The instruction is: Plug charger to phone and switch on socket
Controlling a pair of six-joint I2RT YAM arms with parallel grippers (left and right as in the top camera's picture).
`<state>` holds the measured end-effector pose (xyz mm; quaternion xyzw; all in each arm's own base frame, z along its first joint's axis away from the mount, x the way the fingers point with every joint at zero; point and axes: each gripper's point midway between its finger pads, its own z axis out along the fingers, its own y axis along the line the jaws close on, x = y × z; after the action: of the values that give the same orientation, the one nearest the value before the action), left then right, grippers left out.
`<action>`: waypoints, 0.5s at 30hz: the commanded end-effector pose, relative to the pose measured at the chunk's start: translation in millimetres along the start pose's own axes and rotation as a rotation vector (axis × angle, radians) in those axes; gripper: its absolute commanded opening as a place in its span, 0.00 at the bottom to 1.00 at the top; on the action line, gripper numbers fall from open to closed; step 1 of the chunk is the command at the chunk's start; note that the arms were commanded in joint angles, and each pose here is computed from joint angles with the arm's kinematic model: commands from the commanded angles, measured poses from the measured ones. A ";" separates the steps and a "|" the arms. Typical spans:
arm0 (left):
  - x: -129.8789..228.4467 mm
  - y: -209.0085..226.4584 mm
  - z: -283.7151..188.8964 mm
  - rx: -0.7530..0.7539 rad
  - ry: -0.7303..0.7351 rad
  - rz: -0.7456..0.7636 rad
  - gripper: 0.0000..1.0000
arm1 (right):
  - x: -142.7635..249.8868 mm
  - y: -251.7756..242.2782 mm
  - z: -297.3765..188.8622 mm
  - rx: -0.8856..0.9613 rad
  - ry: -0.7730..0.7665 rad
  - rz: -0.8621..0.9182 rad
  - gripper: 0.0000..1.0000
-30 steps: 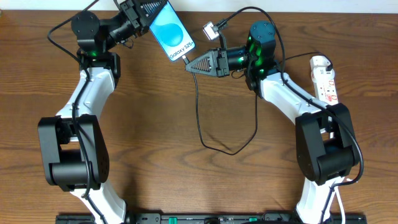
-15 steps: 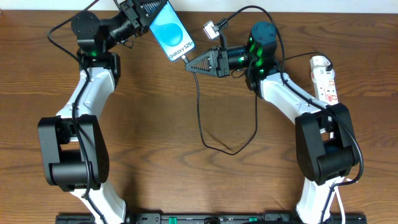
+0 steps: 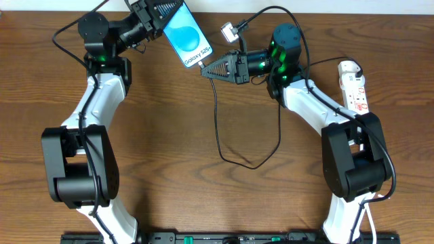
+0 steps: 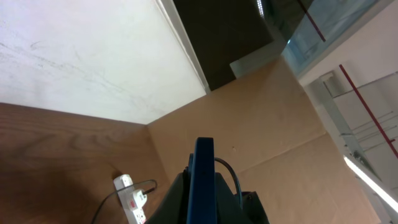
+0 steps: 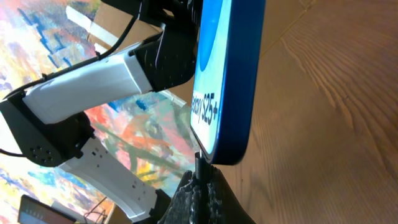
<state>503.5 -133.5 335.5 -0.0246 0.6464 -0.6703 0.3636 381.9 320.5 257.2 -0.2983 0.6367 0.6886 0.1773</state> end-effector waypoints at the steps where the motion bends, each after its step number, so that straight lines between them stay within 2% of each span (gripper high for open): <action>1: 18.0 -24.2 9.3 0.045 0.081 0.035 0.07 | -26.7 9.3 -2.6 0.055 -0.096 -0.081 0.01; 15: 13.3 -23.5 9.5 0.041 0.054 0.034 0.07 | -27.1 3.2 -2.4 0.075 -0.109 -0.043 0.01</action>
<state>502.6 -136.9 335.1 -0.0230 0.6470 -0.6715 0.3605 394.0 322.4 255.1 -0.2682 0.6505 0.6839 0.1928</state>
